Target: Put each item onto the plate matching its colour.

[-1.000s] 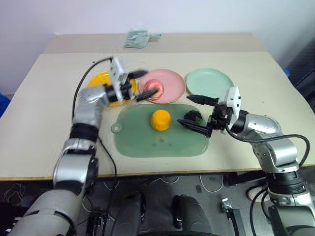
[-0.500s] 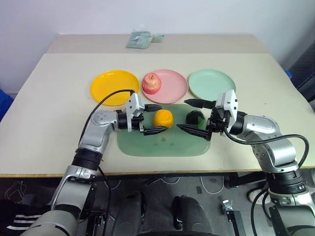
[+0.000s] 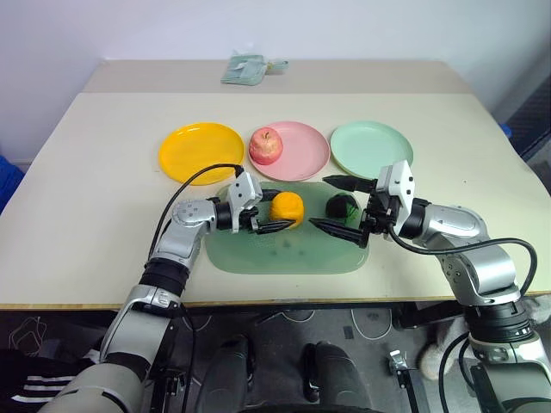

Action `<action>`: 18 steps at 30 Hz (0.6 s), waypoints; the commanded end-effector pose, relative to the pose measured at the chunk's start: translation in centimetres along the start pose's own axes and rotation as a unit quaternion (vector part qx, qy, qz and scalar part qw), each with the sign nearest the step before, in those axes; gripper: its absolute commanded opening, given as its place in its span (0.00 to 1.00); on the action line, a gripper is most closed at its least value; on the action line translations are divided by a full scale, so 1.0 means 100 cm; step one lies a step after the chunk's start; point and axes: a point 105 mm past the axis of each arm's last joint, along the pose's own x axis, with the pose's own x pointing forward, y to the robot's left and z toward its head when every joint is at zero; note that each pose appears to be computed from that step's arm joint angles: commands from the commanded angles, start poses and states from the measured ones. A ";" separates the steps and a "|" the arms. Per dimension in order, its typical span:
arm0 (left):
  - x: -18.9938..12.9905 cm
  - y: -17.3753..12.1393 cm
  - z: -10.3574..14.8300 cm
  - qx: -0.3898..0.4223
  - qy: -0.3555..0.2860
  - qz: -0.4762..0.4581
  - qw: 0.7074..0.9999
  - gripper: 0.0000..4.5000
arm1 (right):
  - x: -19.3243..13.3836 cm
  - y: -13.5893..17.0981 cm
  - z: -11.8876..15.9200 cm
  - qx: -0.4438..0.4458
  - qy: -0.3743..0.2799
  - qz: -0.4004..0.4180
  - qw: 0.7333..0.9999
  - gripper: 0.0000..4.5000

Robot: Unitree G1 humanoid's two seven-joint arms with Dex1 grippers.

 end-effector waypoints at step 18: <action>-0.158 0.142 0.024 -0.050 -0.090 0.552 0.828 0.65 | 0.032 -0.021 0.027 -0.008 -0.086 -0.079 0.993 1.00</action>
